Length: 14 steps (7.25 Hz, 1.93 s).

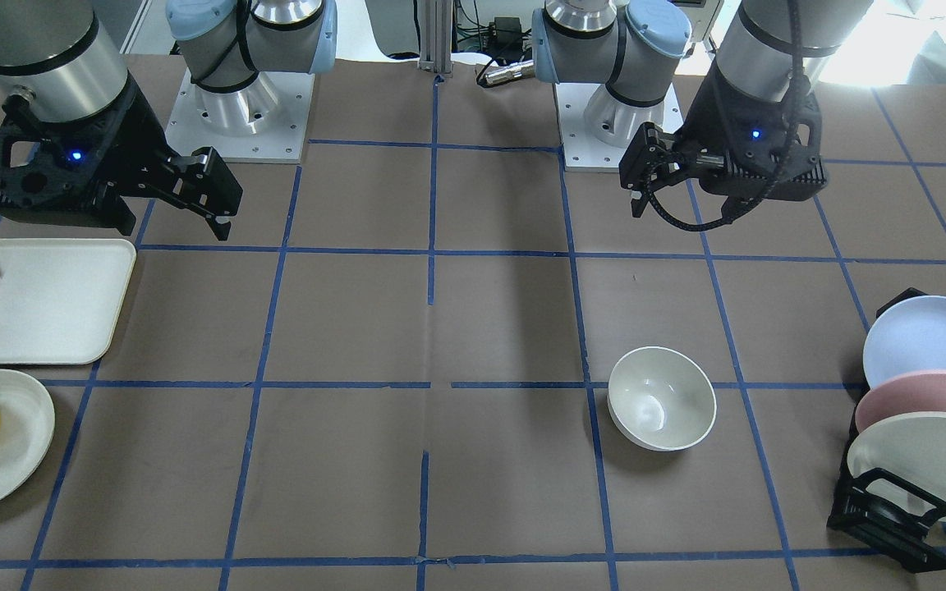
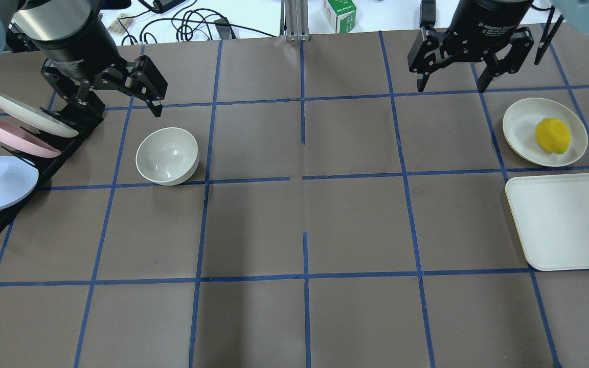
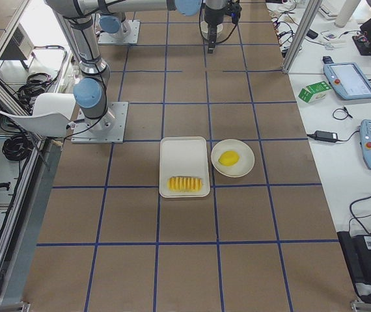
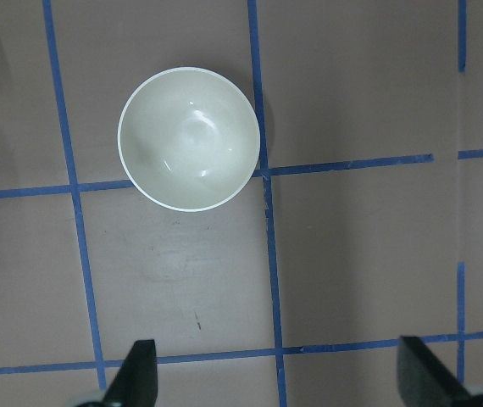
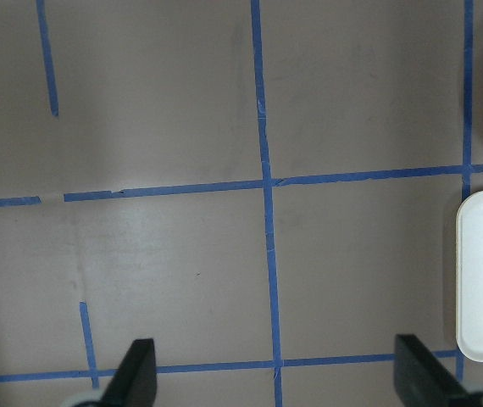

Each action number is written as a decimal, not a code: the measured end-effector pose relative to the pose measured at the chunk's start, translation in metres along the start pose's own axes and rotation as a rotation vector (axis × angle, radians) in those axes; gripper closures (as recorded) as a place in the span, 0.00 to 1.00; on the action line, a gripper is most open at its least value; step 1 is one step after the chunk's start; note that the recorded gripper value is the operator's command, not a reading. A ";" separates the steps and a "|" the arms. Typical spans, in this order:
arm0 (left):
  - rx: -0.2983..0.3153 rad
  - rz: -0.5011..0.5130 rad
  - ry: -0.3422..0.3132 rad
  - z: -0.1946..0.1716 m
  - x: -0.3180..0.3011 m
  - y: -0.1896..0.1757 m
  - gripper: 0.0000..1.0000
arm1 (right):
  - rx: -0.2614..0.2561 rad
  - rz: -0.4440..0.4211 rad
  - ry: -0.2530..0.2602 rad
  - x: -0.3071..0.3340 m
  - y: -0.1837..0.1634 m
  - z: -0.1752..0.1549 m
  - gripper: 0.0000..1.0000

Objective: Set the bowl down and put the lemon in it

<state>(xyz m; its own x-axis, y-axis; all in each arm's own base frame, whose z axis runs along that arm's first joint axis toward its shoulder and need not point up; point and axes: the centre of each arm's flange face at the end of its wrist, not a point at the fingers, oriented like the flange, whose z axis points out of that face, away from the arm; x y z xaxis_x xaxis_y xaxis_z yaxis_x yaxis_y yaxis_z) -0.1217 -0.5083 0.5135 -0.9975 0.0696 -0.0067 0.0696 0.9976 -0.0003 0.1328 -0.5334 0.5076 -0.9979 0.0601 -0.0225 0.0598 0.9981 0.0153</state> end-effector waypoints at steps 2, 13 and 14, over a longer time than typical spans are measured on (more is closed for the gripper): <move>-0.001 0.000 0.000 0.001 0.000 0.000 0.00 | 0.001 0.001 0.000 0.001 -0.001 0.001 0.00; -0.127 -0.013 0.090 0.190 -0.117 -0.094 0.00 | -0.004 -0.170 0.112 0.274 -0.115 0.097 0.00; -0.135 -0.017 0.097 0.224 -0.139 -0.090 0.00 | -0.015 -0.203 0.110 0.316 -0.133 0.142 0.00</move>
<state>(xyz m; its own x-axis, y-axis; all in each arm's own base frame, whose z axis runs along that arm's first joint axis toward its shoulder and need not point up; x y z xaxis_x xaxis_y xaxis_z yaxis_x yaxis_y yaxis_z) 0.0119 -0.6083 0.2904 -0.9950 0.0460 0.0887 0.0578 0.9892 0.1344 -0.1875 -0.6450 0.3562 -0.9861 -0.1445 0.0823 -0.1419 0.9892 0.0367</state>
